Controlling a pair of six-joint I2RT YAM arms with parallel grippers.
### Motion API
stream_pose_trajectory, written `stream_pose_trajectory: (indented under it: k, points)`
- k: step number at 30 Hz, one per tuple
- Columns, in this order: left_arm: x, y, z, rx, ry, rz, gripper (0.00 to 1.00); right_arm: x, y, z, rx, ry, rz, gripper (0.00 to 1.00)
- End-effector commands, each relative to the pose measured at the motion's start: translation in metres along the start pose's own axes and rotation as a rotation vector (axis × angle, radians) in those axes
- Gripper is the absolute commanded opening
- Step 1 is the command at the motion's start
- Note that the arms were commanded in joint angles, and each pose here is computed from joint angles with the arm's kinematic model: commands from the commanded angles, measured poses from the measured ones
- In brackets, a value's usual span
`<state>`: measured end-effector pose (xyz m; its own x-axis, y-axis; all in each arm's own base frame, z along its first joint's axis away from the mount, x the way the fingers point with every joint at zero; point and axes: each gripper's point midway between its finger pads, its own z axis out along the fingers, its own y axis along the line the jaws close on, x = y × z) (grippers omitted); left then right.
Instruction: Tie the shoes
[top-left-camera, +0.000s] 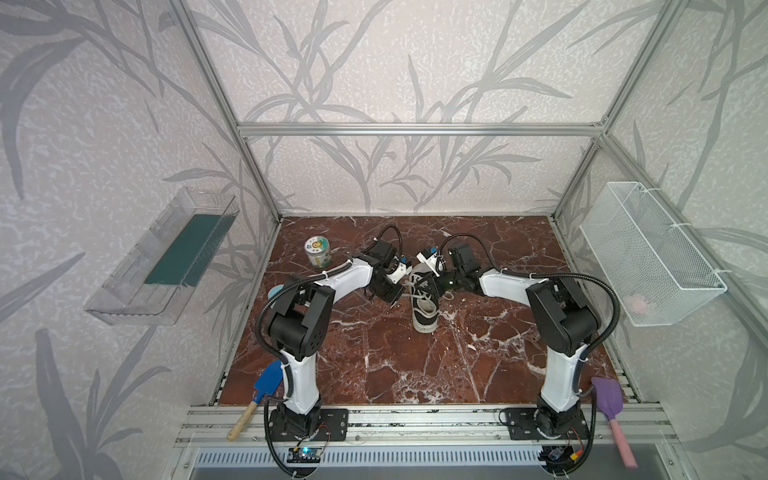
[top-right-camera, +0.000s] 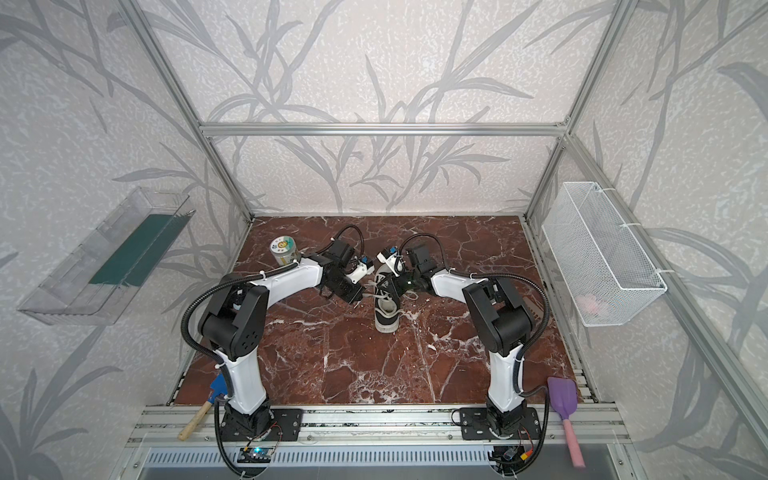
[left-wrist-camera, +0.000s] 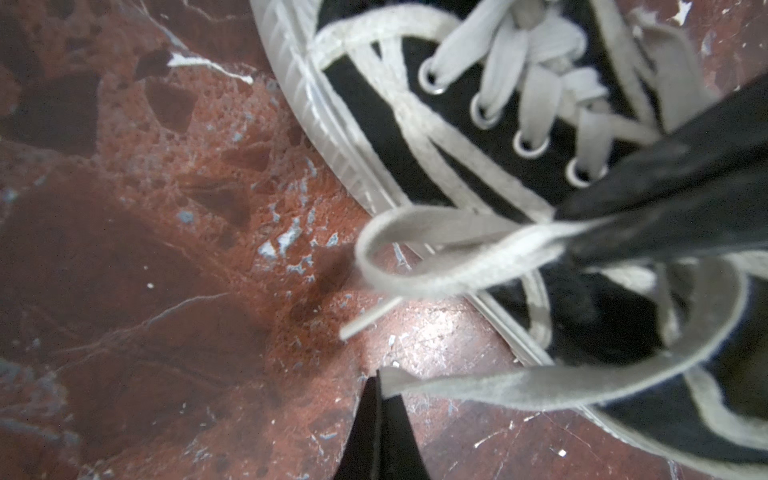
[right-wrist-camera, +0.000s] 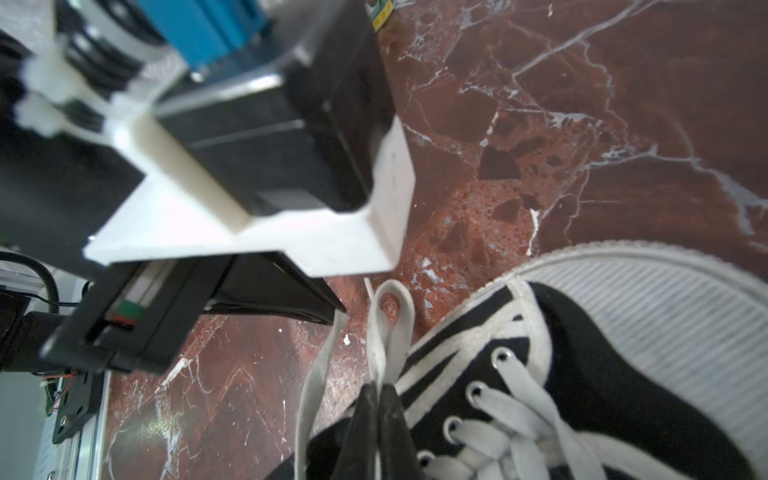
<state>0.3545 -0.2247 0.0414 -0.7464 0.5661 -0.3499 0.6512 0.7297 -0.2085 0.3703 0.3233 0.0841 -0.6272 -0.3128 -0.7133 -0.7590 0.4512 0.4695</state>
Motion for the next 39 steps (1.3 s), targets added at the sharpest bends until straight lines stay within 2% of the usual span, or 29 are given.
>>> stream_pose_trajectory:
  k: [1,12,20,27,33,34,38,39]
  points:
    - [0.002,0.004,0.0,-0.008,0.044,0.029,0.0,-0.022,0.017,-0.012,-0.066,-0.091,-0.03,0.0]
    - [-0.017,0.016,0.009,-0.001,0.091,0.07,0.0,-0.016,0.025,-0.018,-0.111,-0.126,-0.085,0.0]
    - [-0.034,0.021,0.01,-0.001,0.071,0.123,0.0,-0.013,0.034,-0.02,-0.172,-0.137,-0.134,0.0]
    - [-0.051,0.014,0.009,0.056,0.058,0.162,0.0,-0.003,0.041,-0.02,-0.216,-0.103,-0.187,0.0]
    - [-0.062,0.005,0.001,0.077,0.02,0.209,0.0,0.004,0.039,-0.017,-0.2,-0.034,-0.21,0.0]
    - [-0.064,0.003,-0.001,0.072,0.013,0.22,0.0,0.002,0.039,-0.018,-0.193,-0.035,-0.219,0.01]
    - [-0.072,-0.003,-0.006,0.066,-0.035,0.262,0.0,-0.007,0.042,-0.024,-0.168,-0.052,-0.227,0.29]
    - [-0.074,-0.004,-0.007,0.066,-0.041,0.269,0.0,-0.008,0.042,-0.026,-0.161,-0.055,-0.226,0.32]
